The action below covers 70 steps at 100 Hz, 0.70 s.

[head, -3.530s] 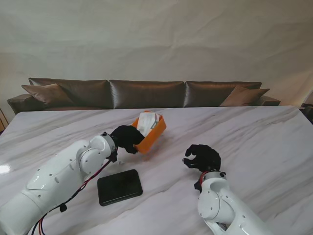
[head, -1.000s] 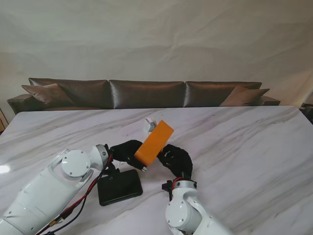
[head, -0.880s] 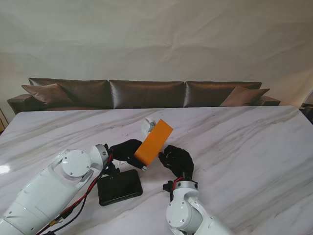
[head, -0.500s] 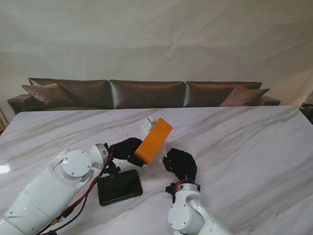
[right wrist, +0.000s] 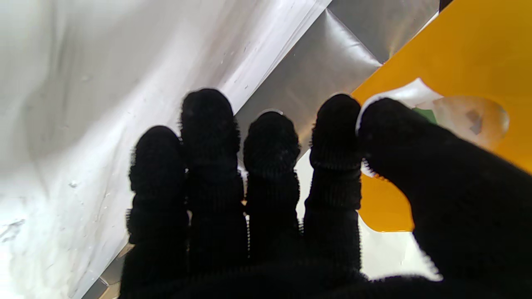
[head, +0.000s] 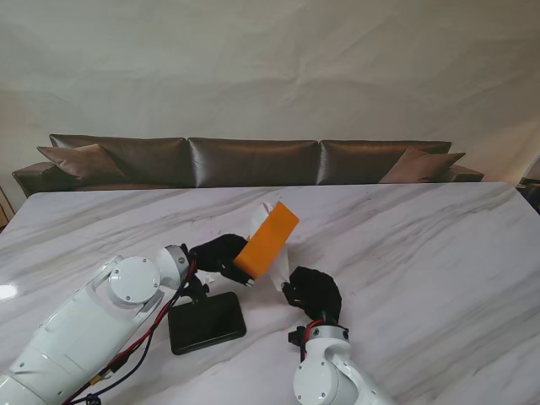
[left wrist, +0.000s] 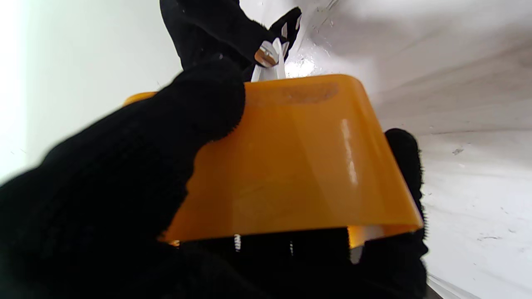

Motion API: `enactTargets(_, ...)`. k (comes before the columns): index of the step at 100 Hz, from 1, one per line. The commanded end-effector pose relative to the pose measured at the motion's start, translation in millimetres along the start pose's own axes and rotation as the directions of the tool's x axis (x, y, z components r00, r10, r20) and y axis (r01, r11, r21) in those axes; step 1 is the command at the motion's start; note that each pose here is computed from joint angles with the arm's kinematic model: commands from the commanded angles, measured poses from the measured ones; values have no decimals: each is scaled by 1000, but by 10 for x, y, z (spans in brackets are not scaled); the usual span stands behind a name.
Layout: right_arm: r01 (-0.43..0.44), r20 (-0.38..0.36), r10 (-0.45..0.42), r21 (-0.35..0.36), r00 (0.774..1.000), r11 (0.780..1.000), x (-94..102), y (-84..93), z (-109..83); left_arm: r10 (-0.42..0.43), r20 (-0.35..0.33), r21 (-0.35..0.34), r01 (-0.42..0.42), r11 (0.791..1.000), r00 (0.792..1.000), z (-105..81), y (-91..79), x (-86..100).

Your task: Refill a tissue box and feed the first sheet

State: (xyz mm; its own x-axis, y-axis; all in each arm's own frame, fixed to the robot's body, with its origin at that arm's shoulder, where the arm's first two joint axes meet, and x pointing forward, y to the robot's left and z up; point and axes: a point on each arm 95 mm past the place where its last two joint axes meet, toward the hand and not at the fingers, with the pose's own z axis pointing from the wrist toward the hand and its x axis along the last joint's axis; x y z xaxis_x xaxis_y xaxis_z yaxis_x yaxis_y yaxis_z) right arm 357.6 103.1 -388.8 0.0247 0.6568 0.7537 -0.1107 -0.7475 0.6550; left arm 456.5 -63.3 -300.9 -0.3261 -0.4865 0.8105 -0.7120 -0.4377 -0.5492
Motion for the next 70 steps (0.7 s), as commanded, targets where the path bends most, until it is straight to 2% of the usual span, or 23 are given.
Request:
enactTargets(1, 8, 15, -9, 25, 1000, 1000, -55, -29, -63, 4, -6, 0, -4, 1000, 1000, 24, -32, 42)
enactTargets(20, 14, 31, -15, 28, 999, 1000, -103, -13, -90, 8, 0, 1, -8, 1000, 1000, 27, -51, 42)
enactTargets(28, -18, 34, 17, 22, 999, 1000, -106, -10, -88, 10, 2, -3, -10, 1000, 1000, 31, -46, 42)
enactTargets(41, -46, 35, 43, 111, 998, 993, -130, 33, -102, 19, 8, -13, -19, 1000, 1000, 42, -34, 45)
enactTargets(70, 38, 26, -40, 57, 999, 998, -222, 269, -31, 133, 57, -84, -128, 988, 989, 125, -98, 41)
